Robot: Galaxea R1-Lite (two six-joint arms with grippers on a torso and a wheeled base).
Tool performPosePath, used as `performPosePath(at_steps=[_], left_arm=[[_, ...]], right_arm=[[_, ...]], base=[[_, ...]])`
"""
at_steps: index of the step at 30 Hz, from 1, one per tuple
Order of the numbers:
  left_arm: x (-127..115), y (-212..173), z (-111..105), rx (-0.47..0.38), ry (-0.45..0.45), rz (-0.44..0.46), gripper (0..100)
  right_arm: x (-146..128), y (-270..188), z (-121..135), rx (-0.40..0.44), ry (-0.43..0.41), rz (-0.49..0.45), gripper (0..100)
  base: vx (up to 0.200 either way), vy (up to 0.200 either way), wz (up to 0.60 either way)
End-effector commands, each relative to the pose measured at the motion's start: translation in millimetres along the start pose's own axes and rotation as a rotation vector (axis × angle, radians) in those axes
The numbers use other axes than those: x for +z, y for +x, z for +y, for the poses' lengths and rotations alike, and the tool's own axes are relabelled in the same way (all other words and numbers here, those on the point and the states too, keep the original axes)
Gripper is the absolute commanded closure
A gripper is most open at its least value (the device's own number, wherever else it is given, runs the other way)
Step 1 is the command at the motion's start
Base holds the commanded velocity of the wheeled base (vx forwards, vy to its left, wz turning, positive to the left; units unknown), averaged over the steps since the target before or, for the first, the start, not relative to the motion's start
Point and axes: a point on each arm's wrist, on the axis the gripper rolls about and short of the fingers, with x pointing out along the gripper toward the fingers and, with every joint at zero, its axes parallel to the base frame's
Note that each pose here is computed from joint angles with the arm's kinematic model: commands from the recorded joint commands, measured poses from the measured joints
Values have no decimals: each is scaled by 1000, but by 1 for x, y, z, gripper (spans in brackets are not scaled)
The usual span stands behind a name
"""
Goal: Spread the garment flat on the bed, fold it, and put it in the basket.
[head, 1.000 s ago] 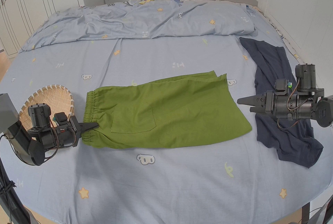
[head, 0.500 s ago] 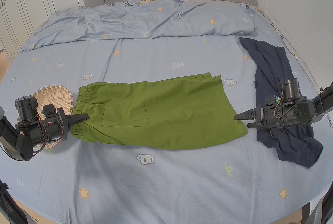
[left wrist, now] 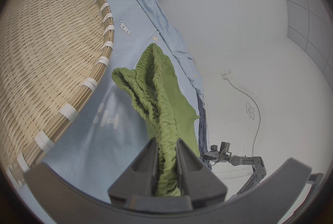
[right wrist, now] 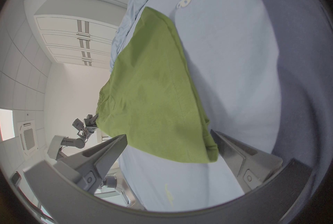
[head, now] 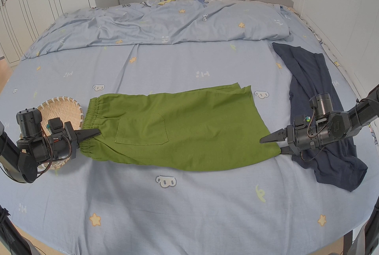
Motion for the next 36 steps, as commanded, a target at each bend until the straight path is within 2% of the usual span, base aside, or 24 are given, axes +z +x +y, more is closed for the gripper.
performPosePath(at_steps=[1, 7, 13, 14, 22, 23, 27, 36], left_arm=[[0, 0, -1, -3, 4, -1, 100], [1, -1, -1, -3, 6, -4, 100], [1, 0, -1, -3, 6, -4, 100], [0, 0, -1, -3, 4, -3, 100], [1, 0, -1, -3, 6, -4, 100], [0, 0, -1, -3, 4, -3, 100], [0, 0, 0, -3, 4, -1, 100], [0, 2, 2, 2, -6, 8, 100]], right_arm=[[6, 7, -2, 22, 4, 17, 0], [9, 18, -13, 21, 17, 27, 0], [13, 15, -16, 20, 12, 7, 0], [17, 15, -25, 11, 28, -1, 0], [24, 12, -33, 12, 30, -22, 0], [24, 13, -34, 22, 33, -17, 100], [25, 11, -37, 61, 38, -12, 100], [23, 8, -36, 63, 43, -10, 100]], base=[[0, 0, 0], [0, 0, 0], [0, 0, 0], [0, 0, 0], [0, 0, 0], [0, 0, 0], [0, 0, 0], [0, 0, 0]])
